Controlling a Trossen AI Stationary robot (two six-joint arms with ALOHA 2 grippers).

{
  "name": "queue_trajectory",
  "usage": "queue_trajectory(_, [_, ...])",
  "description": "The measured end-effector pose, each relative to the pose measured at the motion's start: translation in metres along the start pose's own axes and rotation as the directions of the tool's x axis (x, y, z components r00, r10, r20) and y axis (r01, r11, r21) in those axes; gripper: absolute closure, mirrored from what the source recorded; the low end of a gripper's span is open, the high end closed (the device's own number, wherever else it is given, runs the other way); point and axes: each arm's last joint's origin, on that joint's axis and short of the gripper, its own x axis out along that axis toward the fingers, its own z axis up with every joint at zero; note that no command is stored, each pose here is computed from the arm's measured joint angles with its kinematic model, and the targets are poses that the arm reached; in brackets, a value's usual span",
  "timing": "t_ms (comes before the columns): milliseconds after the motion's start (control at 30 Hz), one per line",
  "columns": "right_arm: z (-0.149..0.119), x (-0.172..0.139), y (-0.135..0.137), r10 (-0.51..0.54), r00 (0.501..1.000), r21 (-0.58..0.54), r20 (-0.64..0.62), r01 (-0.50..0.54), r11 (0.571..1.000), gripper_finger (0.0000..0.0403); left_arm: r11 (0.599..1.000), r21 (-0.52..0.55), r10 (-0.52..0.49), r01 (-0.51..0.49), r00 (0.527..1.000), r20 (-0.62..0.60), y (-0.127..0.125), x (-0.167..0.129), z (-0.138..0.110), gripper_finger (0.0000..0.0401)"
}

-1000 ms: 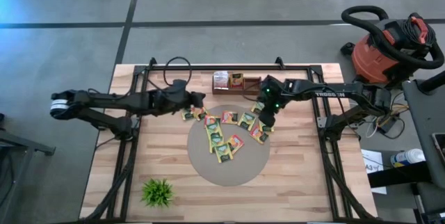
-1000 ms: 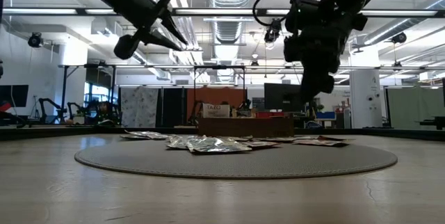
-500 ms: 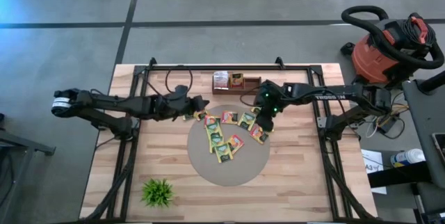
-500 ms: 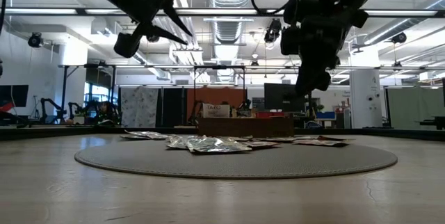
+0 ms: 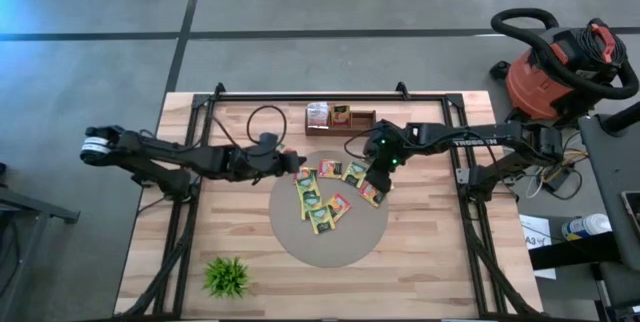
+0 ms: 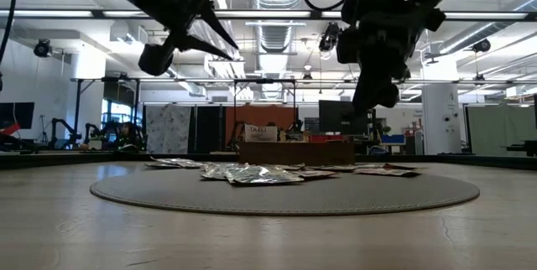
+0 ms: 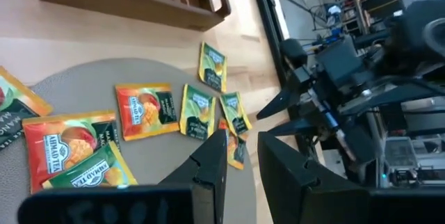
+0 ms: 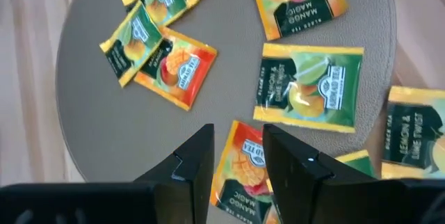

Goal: Pick & Place Tea
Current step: Put the orange tea bag into the middle section of the wooden organizer

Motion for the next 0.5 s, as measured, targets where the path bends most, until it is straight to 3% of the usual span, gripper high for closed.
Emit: queue_trajectory(500, [0.0027, -0.0002, 0.0001, -0.012, 0.999, -0.011, 0.031, 0.013, 1.0, 0.0282, 0.999, 0.015, 0.032, -0.032, 0.999, -0.009, 0.0042, 0.0067, -0.004, 0.0323])
